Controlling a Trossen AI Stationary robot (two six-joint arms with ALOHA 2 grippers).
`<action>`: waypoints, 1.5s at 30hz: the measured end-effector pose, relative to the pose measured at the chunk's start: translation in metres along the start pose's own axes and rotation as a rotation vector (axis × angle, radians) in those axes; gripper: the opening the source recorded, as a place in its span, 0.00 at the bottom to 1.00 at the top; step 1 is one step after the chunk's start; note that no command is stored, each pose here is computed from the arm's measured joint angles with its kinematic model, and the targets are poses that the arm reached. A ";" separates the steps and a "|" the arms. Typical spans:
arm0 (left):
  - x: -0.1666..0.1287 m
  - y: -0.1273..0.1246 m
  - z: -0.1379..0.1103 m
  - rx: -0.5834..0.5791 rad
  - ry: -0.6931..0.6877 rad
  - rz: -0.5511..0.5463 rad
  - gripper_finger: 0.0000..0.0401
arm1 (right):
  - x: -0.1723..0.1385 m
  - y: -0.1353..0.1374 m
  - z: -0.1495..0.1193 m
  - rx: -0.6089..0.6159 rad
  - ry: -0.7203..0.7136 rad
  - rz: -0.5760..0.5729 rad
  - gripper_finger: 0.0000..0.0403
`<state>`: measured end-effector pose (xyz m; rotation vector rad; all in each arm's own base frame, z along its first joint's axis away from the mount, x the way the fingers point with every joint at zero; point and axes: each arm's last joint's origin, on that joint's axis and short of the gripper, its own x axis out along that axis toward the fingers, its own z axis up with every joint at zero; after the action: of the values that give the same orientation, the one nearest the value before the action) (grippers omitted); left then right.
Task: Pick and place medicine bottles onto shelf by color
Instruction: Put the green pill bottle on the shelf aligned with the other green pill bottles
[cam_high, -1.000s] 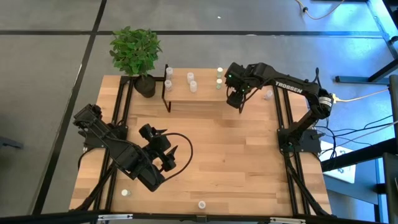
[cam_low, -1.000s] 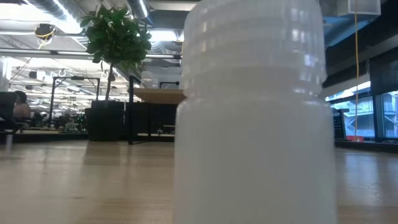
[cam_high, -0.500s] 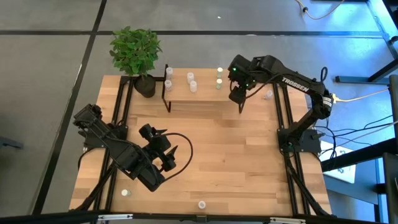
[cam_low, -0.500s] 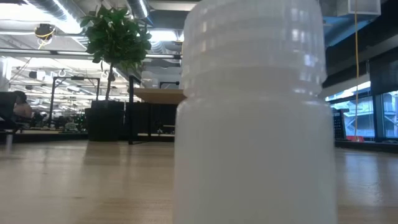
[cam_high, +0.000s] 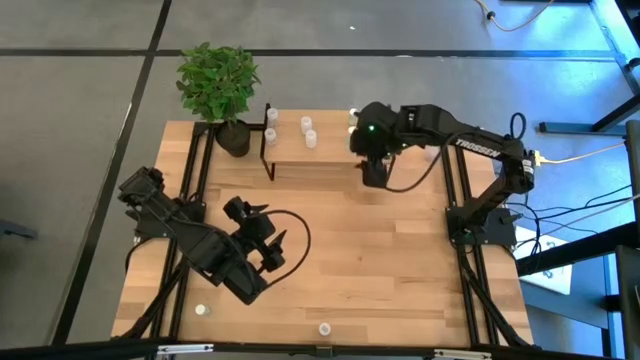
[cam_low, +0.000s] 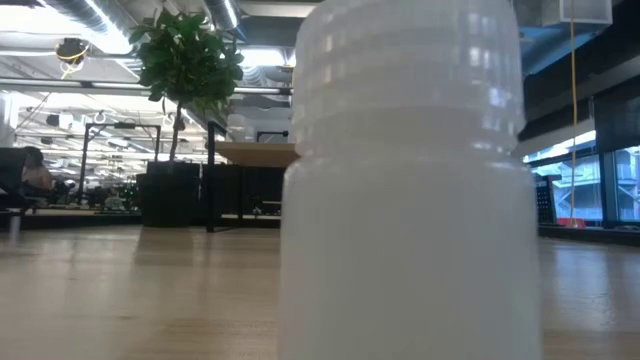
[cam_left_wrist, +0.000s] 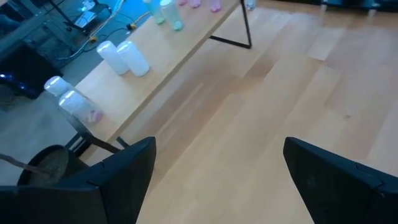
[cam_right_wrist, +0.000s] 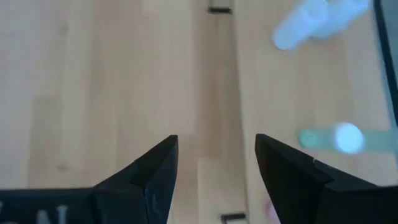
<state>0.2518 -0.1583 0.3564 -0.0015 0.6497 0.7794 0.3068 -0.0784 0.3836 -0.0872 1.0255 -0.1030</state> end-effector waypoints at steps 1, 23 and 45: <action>0.002 0.001 0.001 -0.004 -0.001 0.007 0.87 | 0.000 0.003 0.001 -0.016 -0.008 0.014 0.54; -0.004 0.002 -0.004 -0.007 0.163 -0.072 0.87 | -0.032 0.129 -0.016 -0.163 0.124 0.222 0.54; -0.052 -0.008 -0.039 -0.008 0.355 -0.256 0.87 | -0.037 0.168 -0.032 -0.213 0.108 0.088 0.54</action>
<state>0.2086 -0.2072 0.3518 -0.2304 0.9625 0.5367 0.2683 0.0924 0.3780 -0.2324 1.1443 0.0828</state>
